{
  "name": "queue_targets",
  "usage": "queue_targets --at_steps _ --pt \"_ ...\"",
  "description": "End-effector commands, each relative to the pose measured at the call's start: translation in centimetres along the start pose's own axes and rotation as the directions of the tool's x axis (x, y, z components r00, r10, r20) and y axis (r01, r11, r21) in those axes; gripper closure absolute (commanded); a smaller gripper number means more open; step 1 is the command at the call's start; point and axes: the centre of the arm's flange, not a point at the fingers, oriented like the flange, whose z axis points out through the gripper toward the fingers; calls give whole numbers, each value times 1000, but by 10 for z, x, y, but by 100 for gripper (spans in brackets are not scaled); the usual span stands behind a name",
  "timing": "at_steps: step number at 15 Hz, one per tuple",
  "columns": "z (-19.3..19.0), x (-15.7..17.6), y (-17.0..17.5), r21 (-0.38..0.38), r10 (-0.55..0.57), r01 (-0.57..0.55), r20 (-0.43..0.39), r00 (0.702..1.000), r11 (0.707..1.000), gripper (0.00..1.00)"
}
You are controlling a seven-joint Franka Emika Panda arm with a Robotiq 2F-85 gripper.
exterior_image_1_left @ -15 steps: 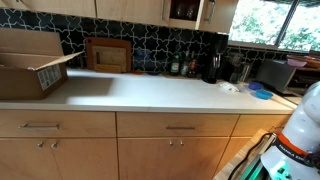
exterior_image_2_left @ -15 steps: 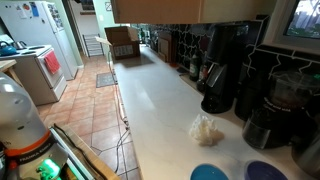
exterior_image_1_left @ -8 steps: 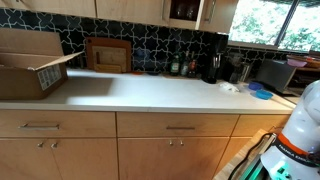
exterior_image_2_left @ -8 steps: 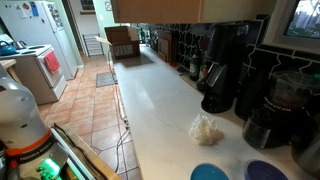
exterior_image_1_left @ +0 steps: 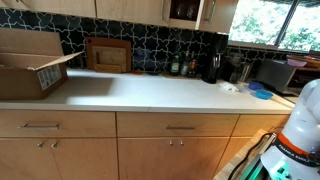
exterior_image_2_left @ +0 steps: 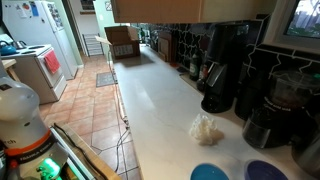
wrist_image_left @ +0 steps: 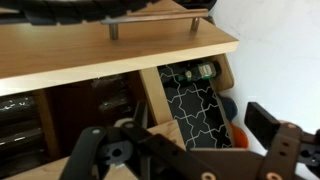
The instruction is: Pull open the far right top cabinet door
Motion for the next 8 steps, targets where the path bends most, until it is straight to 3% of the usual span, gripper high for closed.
queue_targets --at_steps 1,4,8 --pt "12 27 -17 -83 4 2 74 997 997 0" --pt "33 32 -27 -126 14 5 155 988 992 0" --pt "59 37 -32 -158 15 9 150 989 987 0"
